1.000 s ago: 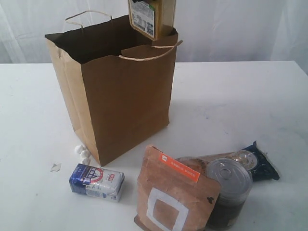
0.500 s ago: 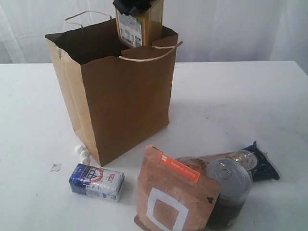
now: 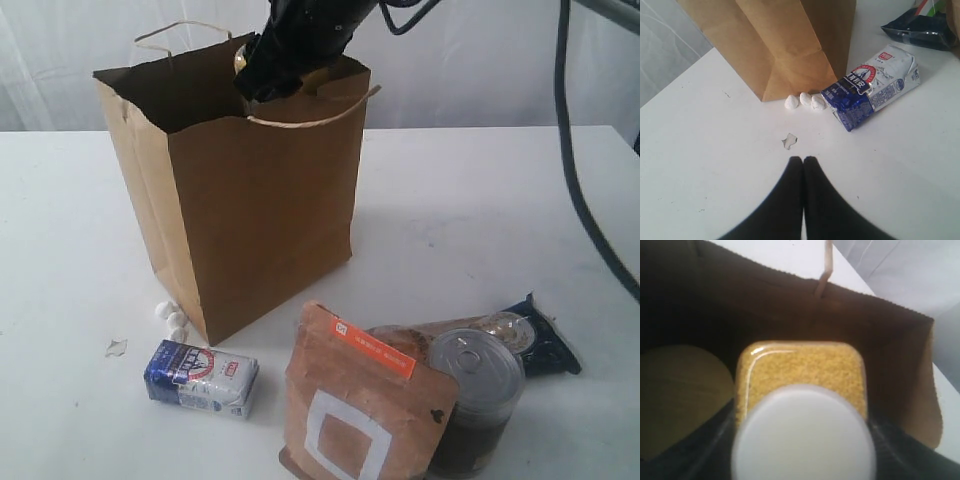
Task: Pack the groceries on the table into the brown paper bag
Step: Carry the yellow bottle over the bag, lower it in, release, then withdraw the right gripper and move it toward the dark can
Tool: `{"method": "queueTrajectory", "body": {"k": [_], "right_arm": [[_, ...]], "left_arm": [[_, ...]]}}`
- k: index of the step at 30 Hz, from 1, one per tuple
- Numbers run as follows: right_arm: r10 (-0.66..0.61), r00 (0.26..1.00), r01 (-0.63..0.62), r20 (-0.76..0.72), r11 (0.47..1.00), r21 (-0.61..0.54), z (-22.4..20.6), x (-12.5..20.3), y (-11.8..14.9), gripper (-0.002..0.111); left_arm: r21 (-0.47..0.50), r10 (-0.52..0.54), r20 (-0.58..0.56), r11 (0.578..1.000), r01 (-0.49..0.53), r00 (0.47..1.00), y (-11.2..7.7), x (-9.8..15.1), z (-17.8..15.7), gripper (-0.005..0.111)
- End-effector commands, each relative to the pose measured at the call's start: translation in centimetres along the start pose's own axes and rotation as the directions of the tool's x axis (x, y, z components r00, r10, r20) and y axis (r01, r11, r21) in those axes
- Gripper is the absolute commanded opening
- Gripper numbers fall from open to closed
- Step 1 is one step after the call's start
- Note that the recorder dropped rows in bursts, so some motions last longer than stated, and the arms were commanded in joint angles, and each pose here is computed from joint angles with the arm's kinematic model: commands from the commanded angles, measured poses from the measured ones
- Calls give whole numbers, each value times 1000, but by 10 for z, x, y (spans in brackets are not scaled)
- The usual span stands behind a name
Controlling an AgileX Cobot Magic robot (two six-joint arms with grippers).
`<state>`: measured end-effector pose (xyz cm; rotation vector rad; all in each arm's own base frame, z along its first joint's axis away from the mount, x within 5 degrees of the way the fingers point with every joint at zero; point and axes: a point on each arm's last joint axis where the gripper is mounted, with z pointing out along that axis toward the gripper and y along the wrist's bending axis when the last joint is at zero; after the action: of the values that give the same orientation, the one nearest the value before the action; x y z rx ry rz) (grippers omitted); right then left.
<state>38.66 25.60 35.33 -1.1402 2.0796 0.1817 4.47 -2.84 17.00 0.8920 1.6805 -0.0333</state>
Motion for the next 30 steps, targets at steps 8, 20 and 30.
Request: {"method": "queueTrajectory", "body": {"k": [8,20,30], "right_arm": [[78,996,-78,36,997,7,-14,-7,-1,65],[83,996,-83,40,996,8,-18,-8,-1,68],[76,990,-80,122,996,30,-62,-19,-1,68]], "left_arm": [[5,-11,5,1000,11,1000,-1,1,0,0],[5,-11,5,1000,11,1000,-1,1,0,0],[5,-11,5,1000,11,1000,-1,1,0,0]]}}
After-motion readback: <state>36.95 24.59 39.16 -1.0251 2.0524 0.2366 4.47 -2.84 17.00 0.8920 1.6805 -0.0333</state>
